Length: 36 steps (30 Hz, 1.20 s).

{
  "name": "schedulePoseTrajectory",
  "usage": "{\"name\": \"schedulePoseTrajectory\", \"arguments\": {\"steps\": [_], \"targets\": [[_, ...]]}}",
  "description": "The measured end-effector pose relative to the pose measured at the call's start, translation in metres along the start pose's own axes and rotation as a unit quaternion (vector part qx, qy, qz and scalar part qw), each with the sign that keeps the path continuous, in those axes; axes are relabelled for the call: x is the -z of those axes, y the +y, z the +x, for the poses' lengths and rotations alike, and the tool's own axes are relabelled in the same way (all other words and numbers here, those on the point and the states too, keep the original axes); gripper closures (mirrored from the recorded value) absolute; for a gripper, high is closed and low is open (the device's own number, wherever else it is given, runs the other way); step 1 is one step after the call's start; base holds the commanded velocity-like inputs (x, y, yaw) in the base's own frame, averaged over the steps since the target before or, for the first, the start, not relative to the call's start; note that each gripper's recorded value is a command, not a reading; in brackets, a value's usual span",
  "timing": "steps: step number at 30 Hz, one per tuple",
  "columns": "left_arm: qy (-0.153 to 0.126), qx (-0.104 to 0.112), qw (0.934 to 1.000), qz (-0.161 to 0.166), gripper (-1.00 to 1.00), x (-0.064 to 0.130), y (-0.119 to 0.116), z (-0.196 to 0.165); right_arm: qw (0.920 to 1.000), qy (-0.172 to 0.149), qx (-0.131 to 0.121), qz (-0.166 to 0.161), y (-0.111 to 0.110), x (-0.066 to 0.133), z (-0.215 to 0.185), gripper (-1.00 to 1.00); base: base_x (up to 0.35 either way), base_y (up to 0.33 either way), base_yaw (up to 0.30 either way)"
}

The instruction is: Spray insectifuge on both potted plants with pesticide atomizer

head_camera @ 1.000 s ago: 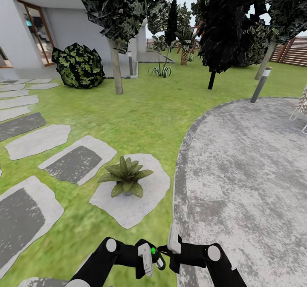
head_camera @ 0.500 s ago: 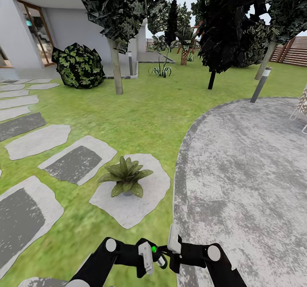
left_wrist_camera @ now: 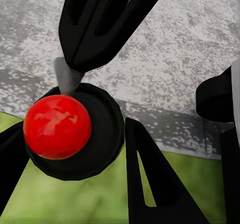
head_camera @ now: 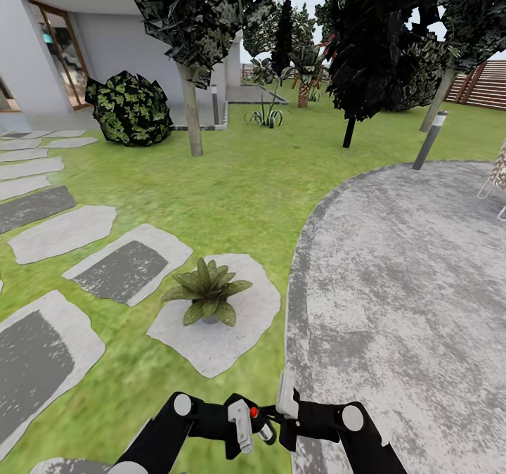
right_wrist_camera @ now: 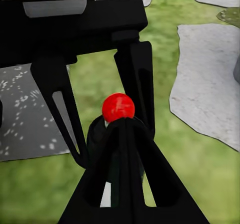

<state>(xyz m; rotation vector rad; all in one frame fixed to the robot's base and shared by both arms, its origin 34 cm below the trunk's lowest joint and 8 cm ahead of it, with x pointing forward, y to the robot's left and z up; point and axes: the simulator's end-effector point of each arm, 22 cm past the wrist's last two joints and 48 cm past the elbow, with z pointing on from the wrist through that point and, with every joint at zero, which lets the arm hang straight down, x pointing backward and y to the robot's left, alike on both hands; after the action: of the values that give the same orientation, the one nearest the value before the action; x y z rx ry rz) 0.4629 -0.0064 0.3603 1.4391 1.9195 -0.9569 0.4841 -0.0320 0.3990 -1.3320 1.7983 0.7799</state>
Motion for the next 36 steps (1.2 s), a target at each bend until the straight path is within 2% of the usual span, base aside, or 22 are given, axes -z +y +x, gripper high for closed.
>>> {"name": "schedulePoseTrajectory", "arguments": {"steps": [3, 6, 11, 15, 16, 19, 23, 26, 27, 28, 30, 31, 33, 34, 35, 36], "targets": [[0.011, 0.001, 0.9999, -0.003, 1.0, 0.007, 0.004, 0.011, 1.0, 0.0, 0.0, 0.0, 0.0, 0.0, 0.0, 1.0, 0.0, 0.0, 0.0], [0.039, 0.008, 0.9991, -0.01, 1.0, 0.027, 0.011, 0.044, 1.0, 0.0, 0.0, 0.0, 0.0, 0.0, 0.0, 1.0, 0.0, 0.0, 0.0], [0.082, 0.019, 0.996, -0.029, 1.0, 0.067, 0.027, 0.095, 1.0, 0.001, 0.001, -0.001, 0.001, 0.0, 0.001, 1.0, 0.0, 0.0, 0.0], [0.13, 0.031, 0.9898, -0.049, 1.0, 0.119, 0.038, 0.15, 1.0, 0.002, 0.001, -0.001, 0.0, 0.0, 0.001, 1.0, 0.0, 0.0, 0.0], [0.145, 0.039, 0.9873, -0.051, 1.0, 0.135, 0.038, 0.168, 1.0, 0.002, 0.0, -0.001, 0.001, 0.0, 0.001, -1.0, 0.0, 0.0, 0.0], [0.183, 0.073, 0.9792, -0.047, 1.0, 0.17, 0.025, 0.217, 1.0, 0.002, 0.0, -0.002, 0.001, 0.0, 0.002, -1.0, 0.0, 0.0, 0.0], [0.203, 0.085, 0.9739, -0.057, 1.0, 0.192, 0.025, 0.238, 1.0, 0.005, 0.001, -0.001, 0.0, 0.002, 0.004, -1.0, 0.0, 0.0, 0.0], [0.204, 0.089, 0.9691, -0.107, 1.0, 0.205, 0.046, 0.245, 1.0, 0.006, 0.001, 0.005, -0.002, 0.003, 0.006, -1.0, 0.0, 0.0, 0.0], [0.197, 0.097, 0.9653, -0.141, 1.0, 0.211, 0.058, 0.246, 0.9998, 0.007, 0.0, 0.018, -0.009, 0.004, 0.008, -1.0, 0.0, 0.0, 0.0], [0.188, 0.115, 0.9597, -0.175, 1.0, 0.217, 0.068, 0.25, 0.9992, 0.012, -0.005, 0.039, -0.018, 0.008, 0.015, -1.0, 0.0, 0.0, 0.0], [0.169, 0.153, 0.9483, -0.221, 1.0, 0.223, 0.076, 0.258, 0.9965, 0.024, -0.021, 0.077, -0.034, 0.019, 0.034, -1.0, 0.0, 0.0, 0.0], [0.142, 0.198, 0.9327, -0.266, 1.0, 0.229, 0.082, 0.264, 0.9921, 0.034, -0.049, 0.11, -0.044, 0.029, 0.055, -1.0, 0.0, 0.0, 0.0], [0.097, 0.255, 0.9047, -0.327, 1.0, 0.237, 0.093, 0.269, 0.9808, 0.052, -0.109, 0.153, -0.048, 0.043, 0.097, -1.0, 0.0, 0.0, 0.0], [0.066, 0.287, 0.8839, -0.363, 1.0, 0.242, 0.098, 0.271, 0.9655, 0.067, -0.164, 0.191, -0.046, 0.057, 0.133, -1.0, 0.0, 0.0, 0.0], [0.05, 0.302, 0.872, -0.382, 1.0, 0.244, 0.101, 0.272, 0.9527, 0.076, -0.198, 0.218, -0.045, 0.067, 0.156, -1.0, 0.0, 0.0, 0.0], [0.035, 0.321, 0.8564, -0.403, 1.0, 0.246, 0.101, 0.276, 0.9336, 0.088, -0.236, 0.255, -0.044, 0.081, 0.182, -1.0, 0.0, 0.0, 0.0]]}}
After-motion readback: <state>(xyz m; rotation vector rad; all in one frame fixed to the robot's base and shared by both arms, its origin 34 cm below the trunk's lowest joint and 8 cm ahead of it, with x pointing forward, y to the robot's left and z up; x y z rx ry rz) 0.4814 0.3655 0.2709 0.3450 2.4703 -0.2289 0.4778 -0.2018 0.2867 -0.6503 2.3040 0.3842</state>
